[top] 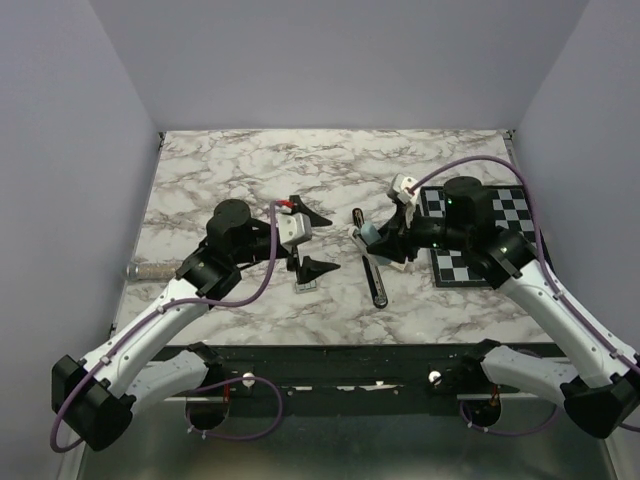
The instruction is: Load the staples into the stapler
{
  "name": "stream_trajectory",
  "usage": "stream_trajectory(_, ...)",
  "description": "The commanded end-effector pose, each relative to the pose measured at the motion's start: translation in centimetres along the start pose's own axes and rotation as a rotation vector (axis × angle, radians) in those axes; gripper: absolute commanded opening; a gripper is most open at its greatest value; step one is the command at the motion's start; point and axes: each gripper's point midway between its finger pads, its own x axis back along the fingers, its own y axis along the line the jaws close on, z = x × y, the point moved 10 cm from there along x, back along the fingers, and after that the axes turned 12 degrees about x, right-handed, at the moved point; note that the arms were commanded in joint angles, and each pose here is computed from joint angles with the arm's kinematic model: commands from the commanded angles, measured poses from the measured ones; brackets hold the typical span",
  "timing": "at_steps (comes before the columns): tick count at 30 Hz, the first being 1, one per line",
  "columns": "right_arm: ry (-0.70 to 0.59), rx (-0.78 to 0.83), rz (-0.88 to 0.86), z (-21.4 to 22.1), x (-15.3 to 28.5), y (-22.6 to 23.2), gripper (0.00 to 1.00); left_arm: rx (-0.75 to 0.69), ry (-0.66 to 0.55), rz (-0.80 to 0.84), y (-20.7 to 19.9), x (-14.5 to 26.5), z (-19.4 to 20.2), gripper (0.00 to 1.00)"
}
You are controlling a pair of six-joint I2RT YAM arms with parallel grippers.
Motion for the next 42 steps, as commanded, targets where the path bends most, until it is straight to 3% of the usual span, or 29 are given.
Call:
stream_trajectory(1,-0.163,0.201,-0.141,-1.1,0.5,1.5,0.05,-0.019,0.044,0.217,-2.2,-1.5,0.1,0.98)
stream_trajectory(13,-0.168,0.263,-0.258,-1.1,-0.3,3.1,0.05,0.049,0.053,0.259,-2.9,-3.0,0.5,0.89)
stream_trajectory(19,-0.178,0.268,-0.275,-1.0,-0.4,3.3,0.05,0.07,0.044,0.322,-3.4,-3.1,0.3,0.77)
stream_trajectory(28,-0.17,0.267,-0.296,-0.7,-0.6,3.6,0.05,0.102,0.04,0.353,-3.5,-3.3,0.1,0.47)
stream_trajectory(31,-0.168,0.265,-0.303,-0.7,-0.7,3.6,0.05,0.109,0.043,0.351,-3.5,-3.4,0.1,0.23)
stream_trajectory(32,-0.17,0.263,-0.306,-0.7,-0.7,3.7,0.06,0.107,0.04,0.344,-3.4,-3.4,0.0,0.06)
stream_trajectory(33,-0.177,0.265,-0.304,-0.9,-0.7,3.6,0.08,0.109,0.042,0.336,-3.3,-3.4,0.1,0.0)
stream_trajectory(36,-0.19,0.245,-0.295,-1.1,-0.8,3.6,0.23,0.106,0.034,0.296,-3.2,-3.3,-0.1,0.0)
stream_trajectory(37,-0.195,0.231,-0.288,-1.2,-0.8,3.6,0.33,0.104,0.034,0.287,-3.2,-3.3,0.0,0.0)
stream_trajectory(42,-0.23,0.208,-0.228,-1.8,-0.6,3.4,0.47,0.098,0.034,0.235,-2.8,-3.2,0.0,0.0)
